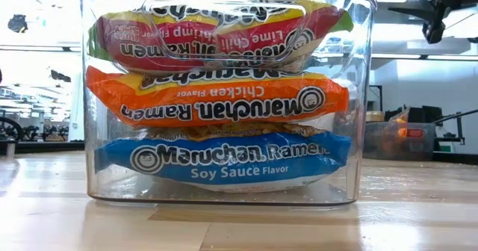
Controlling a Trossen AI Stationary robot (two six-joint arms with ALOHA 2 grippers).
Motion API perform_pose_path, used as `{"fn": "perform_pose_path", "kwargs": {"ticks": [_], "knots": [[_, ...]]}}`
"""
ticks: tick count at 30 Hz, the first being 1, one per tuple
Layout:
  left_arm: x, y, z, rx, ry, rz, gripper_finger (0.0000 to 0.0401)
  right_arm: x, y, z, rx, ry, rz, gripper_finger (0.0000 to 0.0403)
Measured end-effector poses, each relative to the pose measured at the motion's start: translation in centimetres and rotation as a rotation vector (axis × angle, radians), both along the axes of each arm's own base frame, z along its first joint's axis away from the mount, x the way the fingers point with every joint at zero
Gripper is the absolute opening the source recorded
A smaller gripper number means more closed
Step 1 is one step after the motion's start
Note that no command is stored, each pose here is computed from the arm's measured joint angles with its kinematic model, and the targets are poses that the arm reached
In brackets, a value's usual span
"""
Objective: Pick & Place Food Item
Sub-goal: Put the red noodle pack into the transparent bin
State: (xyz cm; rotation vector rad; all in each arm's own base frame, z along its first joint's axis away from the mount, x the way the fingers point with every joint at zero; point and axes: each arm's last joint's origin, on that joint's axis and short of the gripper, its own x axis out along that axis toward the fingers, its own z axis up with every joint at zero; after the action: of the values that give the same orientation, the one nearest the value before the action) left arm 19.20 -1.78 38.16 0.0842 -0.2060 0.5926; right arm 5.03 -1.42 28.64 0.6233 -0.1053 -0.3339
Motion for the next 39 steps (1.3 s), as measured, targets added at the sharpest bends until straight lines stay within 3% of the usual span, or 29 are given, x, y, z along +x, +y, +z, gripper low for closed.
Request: {"fn": "perform_pose_path", "kwargs": {"ticks": [8, 14, 21, 28, 39], "knots": [[-0.2, 1.8, 4.2, 0.091, -0.031, 0.123, 0.0161, 0.0, -0.1, 0.8, -0.015, -0.083, -0.03, 0.0117], [-1.1, 2.0, 4.7, 0.096, -0.05, 0.136, 0.0156, 1.3, -0.4, 2.6, -0.063, -0.206, -0.036, 0.0117], [-1.1, 2.0, 4.7, 0.095, -0.051, 0.135, 0.0149, 5.0, -1.3, 4.6, -0.071, -0.248, -0.12, 0.0117], [-1.1, 2.0, 4.7, 0.09, -0.055, 0.131, 0.0149, 9.2, -2.4, 9.0, -0.095, -0.122, -0.203, 0.0117], [-1.1, 1.6, 4.5, 0.051, -0.063, 0.108, 0.0149, 17.1, -7.3, 15.3, -0.069, 0.289, -0.361, 0.0117]]}}
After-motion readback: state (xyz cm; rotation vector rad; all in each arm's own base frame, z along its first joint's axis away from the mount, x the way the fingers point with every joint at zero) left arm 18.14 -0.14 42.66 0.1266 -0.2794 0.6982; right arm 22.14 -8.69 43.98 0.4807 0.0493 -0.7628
